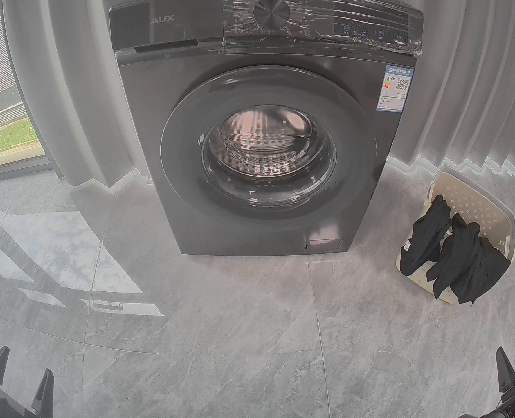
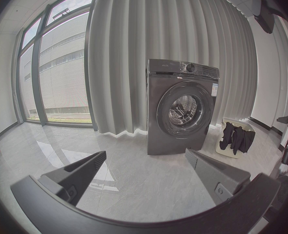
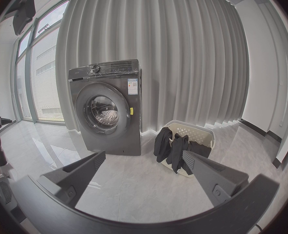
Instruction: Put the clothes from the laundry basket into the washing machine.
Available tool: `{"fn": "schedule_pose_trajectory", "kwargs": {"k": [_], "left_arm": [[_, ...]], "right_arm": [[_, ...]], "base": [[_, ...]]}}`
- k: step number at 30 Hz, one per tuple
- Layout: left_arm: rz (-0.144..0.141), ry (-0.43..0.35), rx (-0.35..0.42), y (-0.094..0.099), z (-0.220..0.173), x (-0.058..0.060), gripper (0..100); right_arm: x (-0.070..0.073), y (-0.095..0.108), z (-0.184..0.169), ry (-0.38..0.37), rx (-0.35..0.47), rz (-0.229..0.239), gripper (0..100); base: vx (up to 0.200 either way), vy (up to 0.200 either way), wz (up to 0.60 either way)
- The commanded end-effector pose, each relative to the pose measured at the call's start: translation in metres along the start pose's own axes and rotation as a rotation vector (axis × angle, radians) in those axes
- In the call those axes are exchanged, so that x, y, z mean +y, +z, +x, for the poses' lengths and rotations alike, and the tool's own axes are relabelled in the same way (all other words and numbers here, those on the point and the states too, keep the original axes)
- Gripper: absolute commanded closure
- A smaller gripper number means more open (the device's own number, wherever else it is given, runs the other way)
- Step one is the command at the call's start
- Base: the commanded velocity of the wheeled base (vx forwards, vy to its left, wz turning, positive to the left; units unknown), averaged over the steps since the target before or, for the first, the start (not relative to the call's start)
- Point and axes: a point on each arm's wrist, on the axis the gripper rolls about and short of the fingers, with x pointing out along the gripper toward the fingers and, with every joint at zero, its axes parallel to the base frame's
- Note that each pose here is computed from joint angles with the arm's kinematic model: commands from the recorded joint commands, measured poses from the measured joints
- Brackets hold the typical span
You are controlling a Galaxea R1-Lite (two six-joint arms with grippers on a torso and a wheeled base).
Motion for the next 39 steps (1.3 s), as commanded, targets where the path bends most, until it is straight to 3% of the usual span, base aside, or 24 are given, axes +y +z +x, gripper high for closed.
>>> {"fn": "schedule_pose_trajectory", "kwargs": {"k": [1,39], "left_arm": [[0.000,0.000,0.001,-0.0053,0.0001,0.0000,0],[0.000,0.000,0.001,-0.0053,0.0001,0.0000,0]], "right_arm": [[0.0000,-0.0050,0.0010,0.001,0.013,-0.001,0],[0.0000,-0.0050,0.0010,0.001,0.013,-0.001,0]], "base": [[0.000,0.000,0.00],[0.000,0.000,0.00]]}}
